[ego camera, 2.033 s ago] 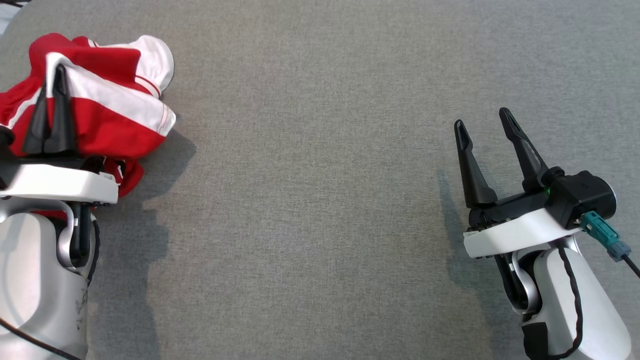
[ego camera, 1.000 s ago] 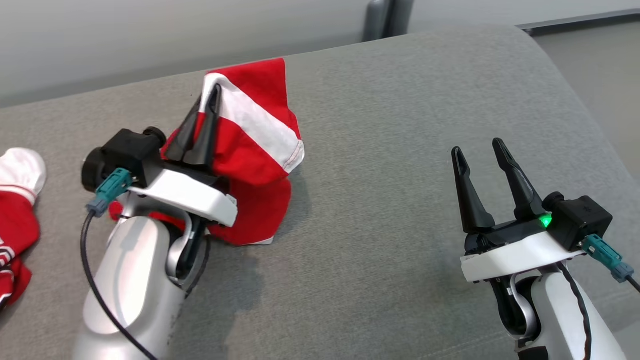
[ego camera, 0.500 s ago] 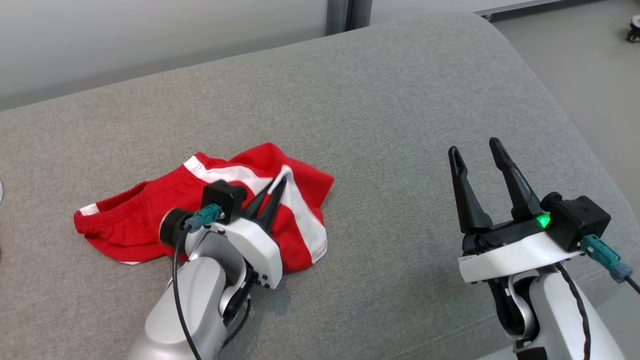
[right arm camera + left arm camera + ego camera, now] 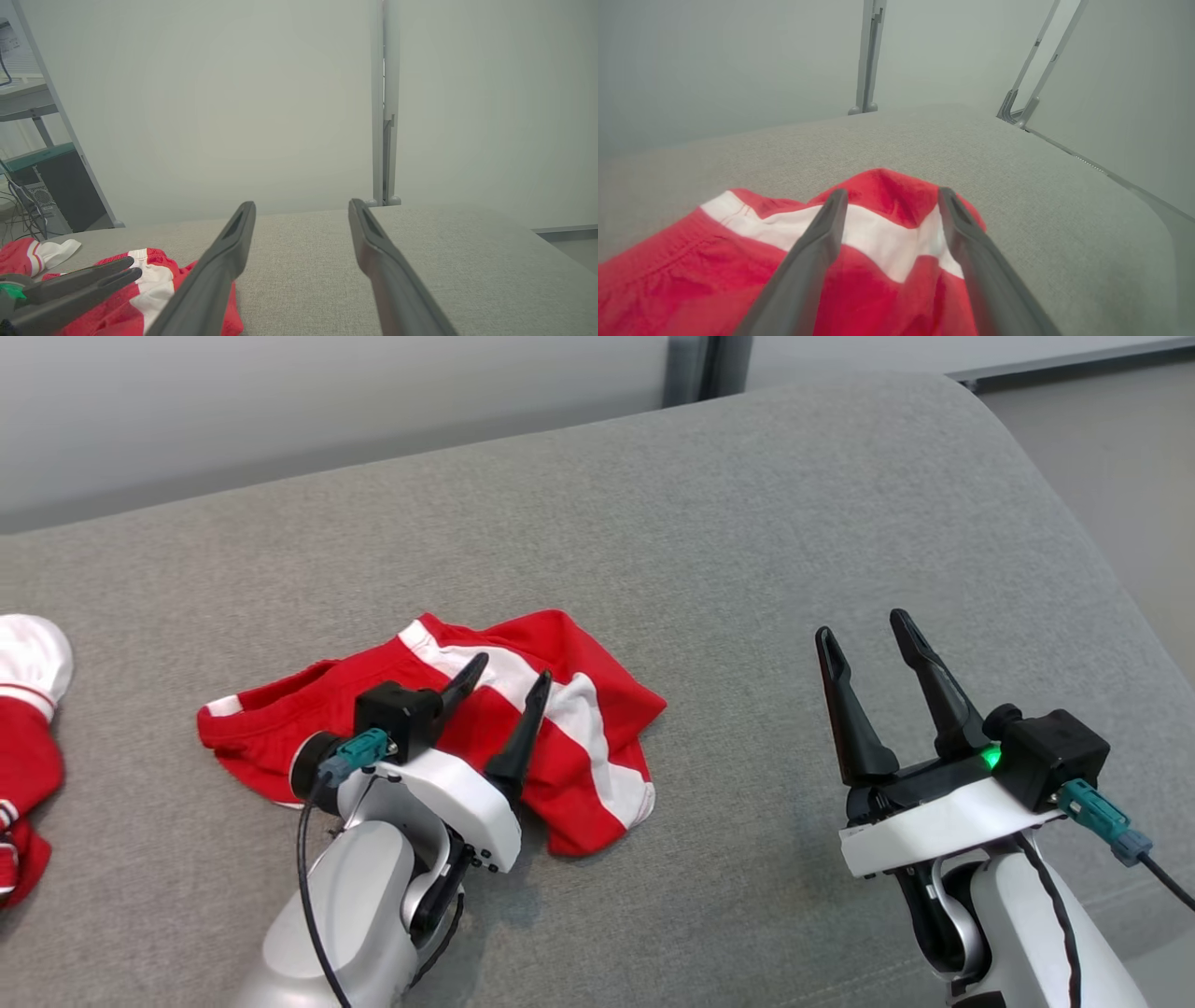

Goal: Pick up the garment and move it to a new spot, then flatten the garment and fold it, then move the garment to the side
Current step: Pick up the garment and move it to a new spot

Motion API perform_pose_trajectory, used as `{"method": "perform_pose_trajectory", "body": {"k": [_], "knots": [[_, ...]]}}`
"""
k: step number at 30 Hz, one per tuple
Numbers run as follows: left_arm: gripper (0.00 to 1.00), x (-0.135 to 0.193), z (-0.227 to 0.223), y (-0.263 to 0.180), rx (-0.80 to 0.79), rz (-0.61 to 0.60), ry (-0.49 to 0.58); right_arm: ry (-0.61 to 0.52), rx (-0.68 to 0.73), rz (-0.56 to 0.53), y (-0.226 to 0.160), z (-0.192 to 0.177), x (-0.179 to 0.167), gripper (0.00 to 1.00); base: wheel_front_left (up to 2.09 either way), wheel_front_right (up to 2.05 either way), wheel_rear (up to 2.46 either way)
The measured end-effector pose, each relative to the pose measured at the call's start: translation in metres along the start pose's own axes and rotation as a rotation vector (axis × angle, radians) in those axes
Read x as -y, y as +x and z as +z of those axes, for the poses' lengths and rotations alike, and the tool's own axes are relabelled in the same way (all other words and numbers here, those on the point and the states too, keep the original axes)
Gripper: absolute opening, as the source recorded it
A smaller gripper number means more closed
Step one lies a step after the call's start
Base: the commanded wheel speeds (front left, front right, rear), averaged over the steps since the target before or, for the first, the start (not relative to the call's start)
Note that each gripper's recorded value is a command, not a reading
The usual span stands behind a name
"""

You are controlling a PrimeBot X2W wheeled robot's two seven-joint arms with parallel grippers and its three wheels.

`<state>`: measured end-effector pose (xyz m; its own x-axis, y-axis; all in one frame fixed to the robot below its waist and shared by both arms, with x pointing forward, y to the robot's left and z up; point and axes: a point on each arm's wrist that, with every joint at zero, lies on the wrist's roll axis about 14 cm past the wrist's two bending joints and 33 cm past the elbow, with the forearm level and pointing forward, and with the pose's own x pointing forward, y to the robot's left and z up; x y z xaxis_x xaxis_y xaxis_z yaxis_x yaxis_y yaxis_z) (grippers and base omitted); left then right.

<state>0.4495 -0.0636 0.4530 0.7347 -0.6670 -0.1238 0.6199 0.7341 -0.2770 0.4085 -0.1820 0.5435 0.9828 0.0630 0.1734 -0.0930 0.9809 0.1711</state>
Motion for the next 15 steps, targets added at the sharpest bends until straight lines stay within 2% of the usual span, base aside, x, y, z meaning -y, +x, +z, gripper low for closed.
{"method": "perform_pose_trajectory", "body": {"k": [7,15], "knots": [[1.0,-0.043,0.039,-0.026,0.127,0.131,0.0,0.036,-0.019,0.082,0.005,-0.009,-0.03,1.0,0.0,0.0,0.0],[1.0,-0.09,0.048,-0.091,0.207,0.338,0.0,0.072,-0.04,0.165,0.01,-0.018,-0.061,1.0,0.0,0.0,0.0]]}}
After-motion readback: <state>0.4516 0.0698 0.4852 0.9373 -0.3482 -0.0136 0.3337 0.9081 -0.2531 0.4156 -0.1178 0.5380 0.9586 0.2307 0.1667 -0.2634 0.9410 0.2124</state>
